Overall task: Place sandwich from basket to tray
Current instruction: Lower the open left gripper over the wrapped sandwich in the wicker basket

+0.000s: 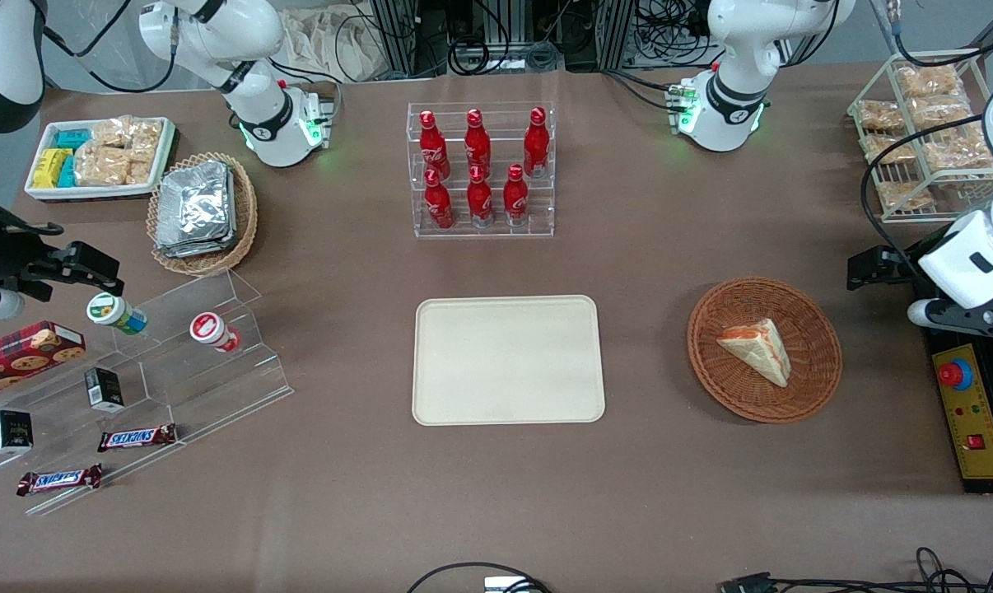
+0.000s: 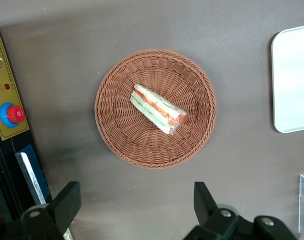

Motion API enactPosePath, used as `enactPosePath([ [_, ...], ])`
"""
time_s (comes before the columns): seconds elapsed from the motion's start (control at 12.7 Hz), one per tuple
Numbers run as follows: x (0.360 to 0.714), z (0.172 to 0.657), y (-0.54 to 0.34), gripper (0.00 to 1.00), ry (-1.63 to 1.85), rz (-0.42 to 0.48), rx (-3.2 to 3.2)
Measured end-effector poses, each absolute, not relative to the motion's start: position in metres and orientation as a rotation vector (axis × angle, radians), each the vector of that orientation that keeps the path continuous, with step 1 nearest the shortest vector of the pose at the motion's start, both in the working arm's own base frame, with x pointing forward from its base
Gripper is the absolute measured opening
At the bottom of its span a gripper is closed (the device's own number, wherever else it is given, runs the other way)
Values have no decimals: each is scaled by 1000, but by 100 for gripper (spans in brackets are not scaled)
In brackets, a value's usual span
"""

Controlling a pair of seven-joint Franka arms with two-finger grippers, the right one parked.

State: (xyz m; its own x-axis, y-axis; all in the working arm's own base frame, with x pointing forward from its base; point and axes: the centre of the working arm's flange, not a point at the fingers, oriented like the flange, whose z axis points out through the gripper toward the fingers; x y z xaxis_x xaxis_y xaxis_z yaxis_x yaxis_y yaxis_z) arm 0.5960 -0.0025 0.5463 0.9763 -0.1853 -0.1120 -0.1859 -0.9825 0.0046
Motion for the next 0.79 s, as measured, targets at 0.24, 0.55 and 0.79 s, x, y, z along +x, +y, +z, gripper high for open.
enactPosePath([
  [0.24,596,546,-3,100,292,177,-3117],
  [0.55,600,523,-18,100,37,226,-3110],
  [0.79,598,476,-31,100,-352,126,-3090],
])
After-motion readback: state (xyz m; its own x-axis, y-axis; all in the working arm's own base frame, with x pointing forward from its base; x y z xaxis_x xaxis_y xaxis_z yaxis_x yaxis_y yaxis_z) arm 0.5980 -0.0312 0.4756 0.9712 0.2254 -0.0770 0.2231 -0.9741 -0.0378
